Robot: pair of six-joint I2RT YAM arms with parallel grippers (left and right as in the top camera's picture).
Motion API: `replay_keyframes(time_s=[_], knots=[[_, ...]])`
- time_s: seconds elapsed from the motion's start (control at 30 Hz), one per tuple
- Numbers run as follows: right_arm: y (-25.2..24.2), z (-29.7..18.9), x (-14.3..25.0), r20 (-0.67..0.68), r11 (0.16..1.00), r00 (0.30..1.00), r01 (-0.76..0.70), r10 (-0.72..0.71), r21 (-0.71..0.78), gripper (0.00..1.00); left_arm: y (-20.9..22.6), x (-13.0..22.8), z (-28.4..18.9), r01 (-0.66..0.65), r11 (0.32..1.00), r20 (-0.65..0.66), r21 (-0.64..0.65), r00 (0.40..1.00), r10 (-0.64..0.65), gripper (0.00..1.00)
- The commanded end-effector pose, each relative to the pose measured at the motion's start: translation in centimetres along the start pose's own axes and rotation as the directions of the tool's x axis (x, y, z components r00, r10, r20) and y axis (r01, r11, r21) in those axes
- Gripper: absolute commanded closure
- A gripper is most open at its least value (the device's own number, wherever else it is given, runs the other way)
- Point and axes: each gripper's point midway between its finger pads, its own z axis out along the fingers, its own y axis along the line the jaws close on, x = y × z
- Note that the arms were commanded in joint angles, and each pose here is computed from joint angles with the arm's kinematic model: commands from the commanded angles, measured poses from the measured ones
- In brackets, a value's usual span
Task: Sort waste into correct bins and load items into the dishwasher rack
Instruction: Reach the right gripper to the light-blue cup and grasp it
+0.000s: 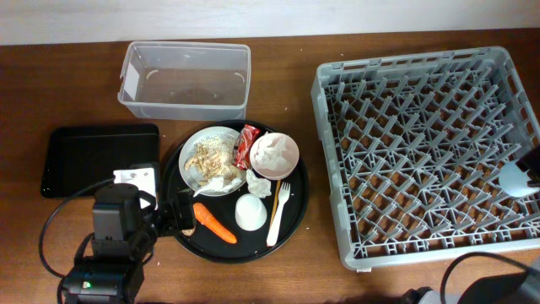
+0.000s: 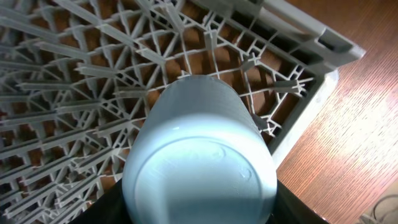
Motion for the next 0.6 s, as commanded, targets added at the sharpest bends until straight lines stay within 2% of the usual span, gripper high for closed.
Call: replay_keyframes(time_s=[0.0,0.17,0.37,0.47,0.5,0.57], knots=[[-1.6,1.9,-0.6,-0.031,0.997,0.999,-0.038,0.041,0.072,0.59,-0.2,-0.7,-0.4,-0.001,1.0,0.021,0.008,1.0,0.001,0.01],[-2.4,4.9,-0.9,-0.081,0.988,0.994,-0.06,0.071,0.139,0.59,-0.2,-0.7,-0.4,-0.001,1.0,0.021,0.008,1.0,0.001,0.01],[-2.9,9.0,0.9,-0.168,0.984,0.981,-0.066,0.094,0.166,0.59,-0.2,-0.7,-0.4,-0.001,1.0,0.021,0.008,1.0,0.001,0.01],[-2.6,9.3,1.1,-0.17,0.986,0.981,-0.065,0.092,0.155,0.39,-0.2,-0.7,-0.4,-0.001,1.0,0.021,0.007,1.0,0.001,0.01],[-2.5,9.3,1.1,-0.173,0.987,0.981,-0.066,0.091,0.145,0.14,-0.2,-0.7,-0.4,-0.001,1.0,0.021,0.008,1.0,0.001,0.01],[-2.0,9.3,1.3,-0.183,0.991,0.979,-0.067,0.088,0.119,0.01,-0.2,-0.7,-0.4,-0.001,1.0,0.021,0.008,1.0,0.001,0.01]])
